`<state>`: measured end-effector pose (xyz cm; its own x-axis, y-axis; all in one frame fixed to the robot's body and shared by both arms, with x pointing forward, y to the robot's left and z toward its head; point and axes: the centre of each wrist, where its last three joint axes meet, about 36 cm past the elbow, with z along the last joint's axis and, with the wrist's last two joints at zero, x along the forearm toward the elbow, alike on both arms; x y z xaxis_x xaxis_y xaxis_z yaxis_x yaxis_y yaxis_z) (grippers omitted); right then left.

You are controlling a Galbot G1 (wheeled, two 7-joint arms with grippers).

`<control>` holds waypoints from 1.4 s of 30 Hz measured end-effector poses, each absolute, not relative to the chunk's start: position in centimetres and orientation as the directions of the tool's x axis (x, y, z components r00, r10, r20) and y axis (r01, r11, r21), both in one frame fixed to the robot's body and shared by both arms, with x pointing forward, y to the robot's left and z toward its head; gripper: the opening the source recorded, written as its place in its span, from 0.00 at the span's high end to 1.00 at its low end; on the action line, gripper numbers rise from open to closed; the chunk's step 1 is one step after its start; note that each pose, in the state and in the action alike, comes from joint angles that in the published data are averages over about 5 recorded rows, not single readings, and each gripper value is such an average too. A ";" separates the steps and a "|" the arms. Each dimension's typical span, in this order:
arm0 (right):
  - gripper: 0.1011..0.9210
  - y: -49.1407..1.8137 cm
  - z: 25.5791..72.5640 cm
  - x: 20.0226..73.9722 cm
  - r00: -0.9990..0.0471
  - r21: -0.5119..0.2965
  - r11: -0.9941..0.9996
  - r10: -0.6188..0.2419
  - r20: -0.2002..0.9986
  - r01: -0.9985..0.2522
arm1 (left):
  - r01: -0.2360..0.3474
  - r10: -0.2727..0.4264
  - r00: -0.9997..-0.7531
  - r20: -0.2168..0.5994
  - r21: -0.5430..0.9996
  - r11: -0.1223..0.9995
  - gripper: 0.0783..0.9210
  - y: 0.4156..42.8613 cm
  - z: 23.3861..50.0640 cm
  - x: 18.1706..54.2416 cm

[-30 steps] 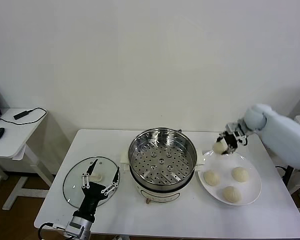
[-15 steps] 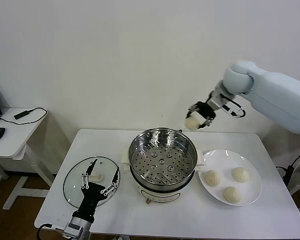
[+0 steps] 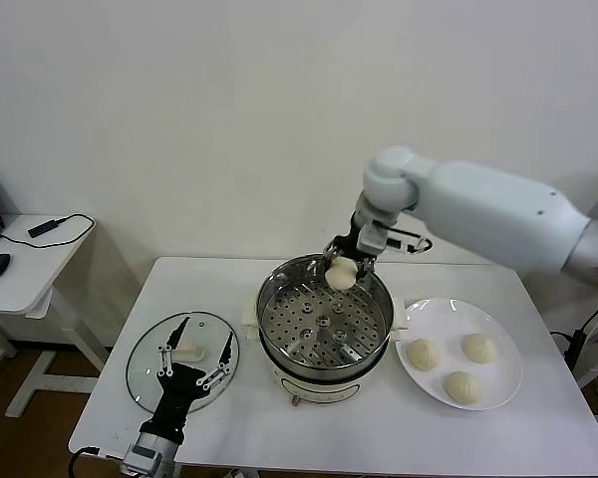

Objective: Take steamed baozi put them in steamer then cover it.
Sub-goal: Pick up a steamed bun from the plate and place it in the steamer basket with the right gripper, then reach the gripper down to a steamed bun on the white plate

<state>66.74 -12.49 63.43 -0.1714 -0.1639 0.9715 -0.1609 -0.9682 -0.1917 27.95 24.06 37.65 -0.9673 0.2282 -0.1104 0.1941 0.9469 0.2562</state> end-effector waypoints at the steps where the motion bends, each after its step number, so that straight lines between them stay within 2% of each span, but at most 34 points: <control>1: 0.28 -12.2 62.9 66.8 -0.171 -0.187 -0.970 -0.160 0.972 -0.156 | 0.193 0.227 -0.967 -0.111 0.256 0.947 0.12 24.1 37.7 28.0; 11: 0.27 -10.0 59.6 67.5 -0.180 -0.167 -0.978 -0.143 0.973 -0.129 | 0.189 0.223 -0.968 -0.112 0.254 0.949 0.12 24.1 37.6 28.0; 14: 0.24 -9.5 59.2 67.6 -0.184 -0.165 -0.979 -0.141 0.973 -0.122 | 0.188 0.222 -0.969 -0.112 0.254 0.949 0.12 24.2 37.5 28.0; 19: 0.13 -9.3 59.5 67.6 -0.190 -0.166 -0.979 -0.141 0.972 -0.121 | 0.186 0.220 -0.969 -0.113 0.254 0.949 0.12 24.2 37.5 28.0; 25: 0.12 -10.5 62.0 67.6 -0.192 -0.176 -0.969 -0.142 0.971 -0.172 | 0.187 0.222 -0.968 -0.114 0.254 0.949 0.12 24.2 37.5 28.0; 29: 0.12 -13.0 65.1 68.1 -0.190 -0.205 -0.935 -0.154 0.970 -0.289 | 0.191 0.226 -0.967 -0.116 0.252 0.949 0.12 24.0 37.5 28.1; 35: 0.12 -19.3 69.1 69.0 -0.183 -0.244 -0.792 -0.169 0.969 -0.560 | 0.200 0.235 -0.965 -0.120 0.248 0.948 0.12 23.7 37.6 28.1; 42: 0.12 -28.3 68.1 68.5 -0.131 -0.209 -0.526 -0.182 0.975 -0.825 | 0.213 0.249 -0.960 -0.125 0.248 0.945 0.12 23.4 37.6 28.2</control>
<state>68.50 -28.35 68.12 -0.1309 -0.1816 0.9746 -0.8247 -0.5256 -0.2087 28.21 23.41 37.64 -0.9604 0.2491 -0.1250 0.2130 0.9452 0.2475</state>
